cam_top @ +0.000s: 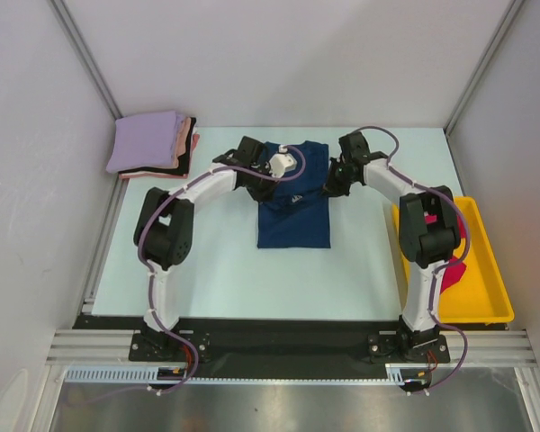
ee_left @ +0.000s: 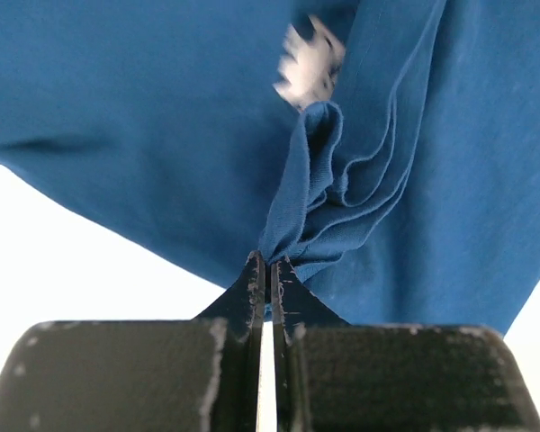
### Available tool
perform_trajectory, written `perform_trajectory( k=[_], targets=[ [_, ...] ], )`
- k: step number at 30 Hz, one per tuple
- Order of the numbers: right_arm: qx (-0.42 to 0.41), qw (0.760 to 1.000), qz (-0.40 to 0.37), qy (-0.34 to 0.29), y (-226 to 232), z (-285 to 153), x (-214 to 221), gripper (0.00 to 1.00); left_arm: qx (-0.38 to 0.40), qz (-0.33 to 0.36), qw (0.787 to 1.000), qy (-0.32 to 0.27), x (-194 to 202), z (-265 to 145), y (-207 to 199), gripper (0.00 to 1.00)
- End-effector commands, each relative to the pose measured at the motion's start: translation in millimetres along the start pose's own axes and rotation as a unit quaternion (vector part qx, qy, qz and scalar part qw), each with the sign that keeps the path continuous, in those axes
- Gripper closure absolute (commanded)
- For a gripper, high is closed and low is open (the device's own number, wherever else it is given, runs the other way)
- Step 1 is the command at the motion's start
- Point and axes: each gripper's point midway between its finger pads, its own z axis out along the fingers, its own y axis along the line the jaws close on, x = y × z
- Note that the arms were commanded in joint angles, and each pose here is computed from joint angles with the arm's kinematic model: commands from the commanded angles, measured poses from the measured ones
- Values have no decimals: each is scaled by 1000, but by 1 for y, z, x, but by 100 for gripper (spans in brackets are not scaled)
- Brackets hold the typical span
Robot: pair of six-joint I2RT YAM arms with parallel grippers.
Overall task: Fold and stack the t-shirts
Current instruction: Fold the tshirt
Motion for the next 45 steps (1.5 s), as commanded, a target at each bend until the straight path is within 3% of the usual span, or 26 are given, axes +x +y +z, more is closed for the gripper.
perform_trajectory(
  k=[1,7,9,11,12,13,16,18,22,24,25,28,31,40,45],
  targets=[
    [12,1000,2,-23,-3,5,-23,100,-32,-24,998,-44,-32,-5,26,100],
    [24,999,18,-40,-14,11,-37,98,-67,-52,996,-19,-23,2,42,100],
    [25,999,16,-43,-14,12,-42,76,-89,-63,994,-3,-18,2,50,96],
    [42,998,21,-45,-24,17,-47,59,-111,-76,991,12,-11,5,58,75],
    [45,997,22,-52,-24,13,-54,58,-136,-76,988,13,-12,3,68,65],
    [51,996,26,-63,-27,7,-62,57,-152,-78,985,10,-15,1,74,49],
    [73,992,9,-105,-28,-15,-81,56,-201,-89,975,-22,-32,-12,101,37],
    [82,987,-10,-138,-21,-41,-90,57,-217,-111,969,-41,-41,-28,121,36],
    [81,987,-43,-129,-21,-55,-55,61,-218,-144,963,-60,-45,-55,130,40],
    [30,989,-68,-127,4,-59,-38,67,-166,-123,976,-65,-47,-64,101,43],
    [17,992,-66,-107,7,-51,-22,74,-132,-97,984,-66,-49,-60,83,45],
    [-19,996,-64,-59,26,-28,8,83,-30,-32,997,-61,-40,-50,19,46],
    [-36,998,-50,-32,36,-4,20,83,21,-30,999,-38,-18,-33,-13,48],
    [-75,997,-12,-34,59,44,-20,83,-15,-77,997,-19,-15,9,17,52],
    [-65,996,24,-56,47,62,-44,81,-99,-134,983,-77,-41,1,65,50]
  ],
)
